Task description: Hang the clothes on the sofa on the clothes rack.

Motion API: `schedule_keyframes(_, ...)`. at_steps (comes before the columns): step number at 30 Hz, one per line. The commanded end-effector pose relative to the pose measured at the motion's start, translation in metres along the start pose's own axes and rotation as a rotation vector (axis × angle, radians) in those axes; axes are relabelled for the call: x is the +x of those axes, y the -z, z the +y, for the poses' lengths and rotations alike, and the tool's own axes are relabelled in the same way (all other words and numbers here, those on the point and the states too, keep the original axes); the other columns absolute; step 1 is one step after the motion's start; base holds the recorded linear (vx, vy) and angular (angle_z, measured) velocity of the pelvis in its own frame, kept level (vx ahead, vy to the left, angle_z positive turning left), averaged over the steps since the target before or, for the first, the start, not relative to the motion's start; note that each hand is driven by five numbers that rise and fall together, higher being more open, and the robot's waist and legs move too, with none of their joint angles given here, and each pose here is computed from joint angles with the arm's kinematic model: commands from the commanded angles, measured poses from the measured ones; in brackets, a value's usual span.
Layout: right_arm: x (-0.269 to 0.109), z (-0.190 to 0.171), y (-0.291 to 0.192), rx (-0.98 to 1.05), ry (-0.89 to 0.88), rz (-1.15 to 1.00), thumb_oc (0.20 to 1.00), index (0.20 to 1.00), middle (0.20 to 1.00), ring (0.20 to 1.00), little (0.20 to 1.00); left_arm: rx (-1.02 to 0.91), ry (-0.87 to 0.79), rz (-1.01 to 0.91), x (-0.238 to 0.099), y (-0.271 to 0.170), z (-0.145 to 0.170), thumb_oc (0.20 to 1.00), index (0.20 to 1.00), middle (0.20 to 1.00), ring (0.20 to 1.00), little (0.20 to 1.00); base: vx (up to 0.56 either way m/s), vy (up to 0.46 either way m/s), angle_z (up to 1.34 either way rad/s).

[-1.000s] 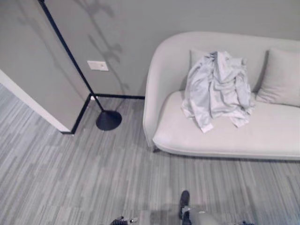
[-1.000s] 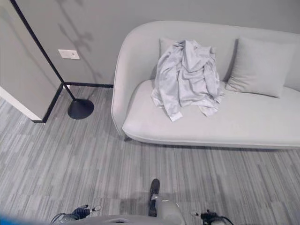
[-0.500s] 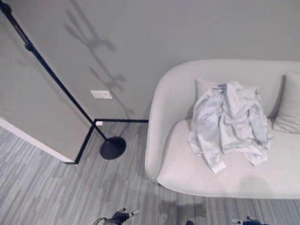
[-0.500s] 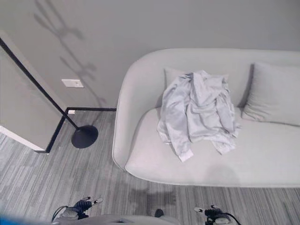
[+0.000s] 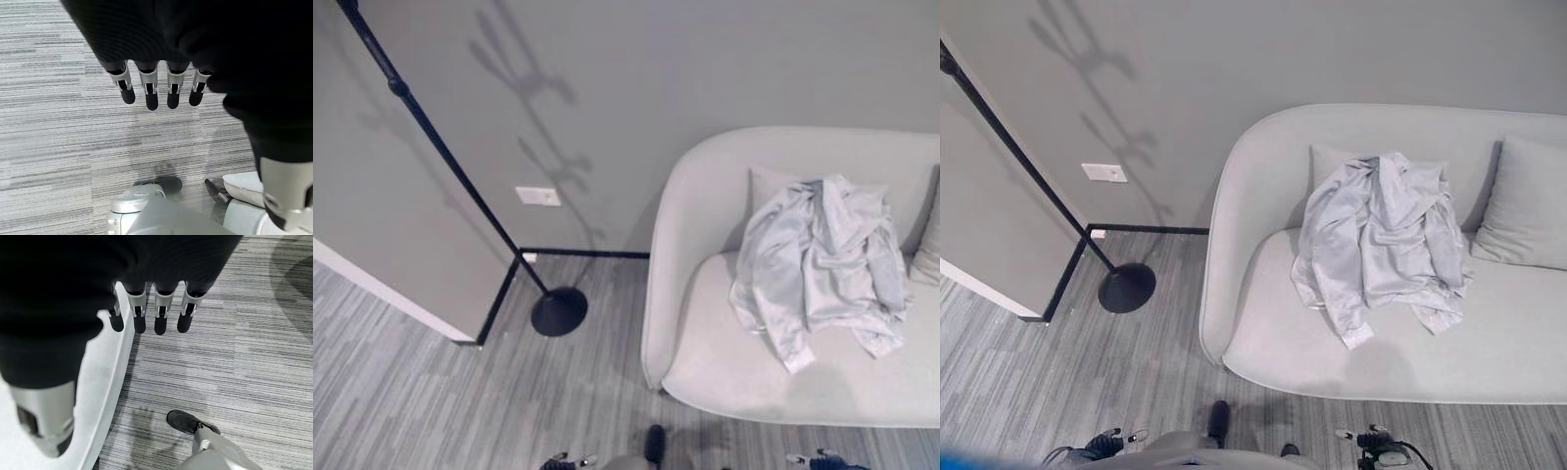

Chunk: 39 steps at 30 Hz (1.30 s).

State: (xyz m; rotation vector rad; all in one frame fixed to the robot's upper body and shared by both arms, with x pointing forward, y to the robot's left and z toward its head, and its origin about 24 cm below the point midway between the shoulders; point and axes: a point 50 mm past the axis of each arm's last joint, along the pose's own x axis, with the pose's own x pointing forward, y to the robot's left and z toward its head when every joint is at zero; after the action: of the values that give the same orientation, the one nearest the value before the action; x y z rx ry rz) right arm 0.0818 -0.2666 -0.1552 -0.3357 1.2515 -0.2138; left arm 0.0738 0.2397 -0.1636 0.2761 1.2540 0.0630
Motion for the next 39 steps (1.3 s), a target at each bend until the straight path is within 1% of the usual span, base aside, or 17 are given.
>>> schedule_keyframes(1,0.001,-0.016,-0.010,-0.030,0.037,-0.040,1.000,1.000,1.000,1.000,1.000,0.041,0.015,-0.013,0.003,-0.013,-0.005,1.000,1.000,1.000,1.000,1.000,0.04,0.052,-0.03)
schedule_keyframes(8,0.002,-0.012,-0.018,-0.046,0.025,-0.065,1.000,1.000,1.000,1.000,1.000,0.044,0.005,-0.003,0.003,-0.011,-0.001,1.000,1.000,1.000,1.000,1.000,0.00,0.061,-0.02)
schedule_keyframes(9,0.002,-0.008,-0.030,-0.061,0.013,-0.103,1.000,1.000,1.000,1.000,1.000,0.037,-0.014,-0.006,0.003,-0.014,0.007,1.000,1.000,1.000,1.000,1.000,-0.10,0.048,-0.15)
schedule_keyframes(11,0.002,-0.007,-0.034,-0.069,0.010,-0.115,1.000,1.000,1.000,1.000,1.000,0.039,-0.021,-0.009,0.003,-0.016,0.009,1.000,1.000,1.000,1.000,1.000,-0.08,0.020,-0.49)
schedule_keyframes(17,0.002,-0.006,-0.041,-0.057,0.010,-0.130,1.000,1.000,1.000,1.000,1.000,0.001,-0.064,-0.049,0.004,-0.029,0.020,1.000,1.000,1.000,1.000,1.000,0.03,-0.168,-0.18)
schedule_keyframes(22,0.002,-0.005,-0.040,-0.061,0.009,-0.127,1.000,1.000,1.000,1.000,1.000,-0.004,-0.072,-0.069,0.004,-0.034,0.021,1.000,1.000,1.000,1.000,1.000,0.08,-0.305,0.08)
schedule_keyframes(28,0.002,-0.005,-0.042,-0.080,0.013,-0.141,1.000,1.000,1.000,1.000,1.000,-0.006,-0.089,-0.085,0.004,-0.039,0.024,1.000,1.000,1.000,1.000,1.000,0.13,-0.582,0.22)
schedule_keyframes(31,0.002,-0.008,-0.048,-0.092,0.025,-0.156,1.000,1.000,1.000,1.000,1.000,-0.040,-0.095,-0.097,0.004,-0.043,0.024,1.000,1.000,1.000,1.000,1.000,0.06,-0.565,0.10)
schedule_keyframes(33,0.002,-0.012,-0.048,-0.067,0.049,-0.158,1.000,1.000,1.000,1.000,1.000,-0.157,-0.085,-0.100,0.005,-0.045,0.014,1.000,1.000,1.000,1.000,1.000,0.06,-0.605,-0.26)
schedule_keyframes(34,0.002,-0.012,-0.048,-0.067,0.049,-0.158,1.000,1.000,1.000,1.000,1.000,-0.157,-0.085,-0.100,0.005,-0.045,0.014,1.000,1.000,1.000,1.000,1.000,0.05,-0.509,0.34)
schedule_keyframes(35,0.002,-0.024,-0.045,-0.017,0.087,-0.154,1.000,1.000,1.000,1.000,1.000,-0.197,-0.063,-0.113,0.005,-0.048,0.007,1.000,1.000,1.000,1.000,1.000,0.04,-0.414,0.62)
schedule_keyframes(39,0.002,-0.039,-0.031,-0.046,0.119,-0.103,1.000,1.000,1.000,1.000,1.000,-0.177,-0.047,-0.108,0.005,-0.043,0.006,1.000,1.000,1.000,1.000,1.000,0.07,-0.406,0.24)
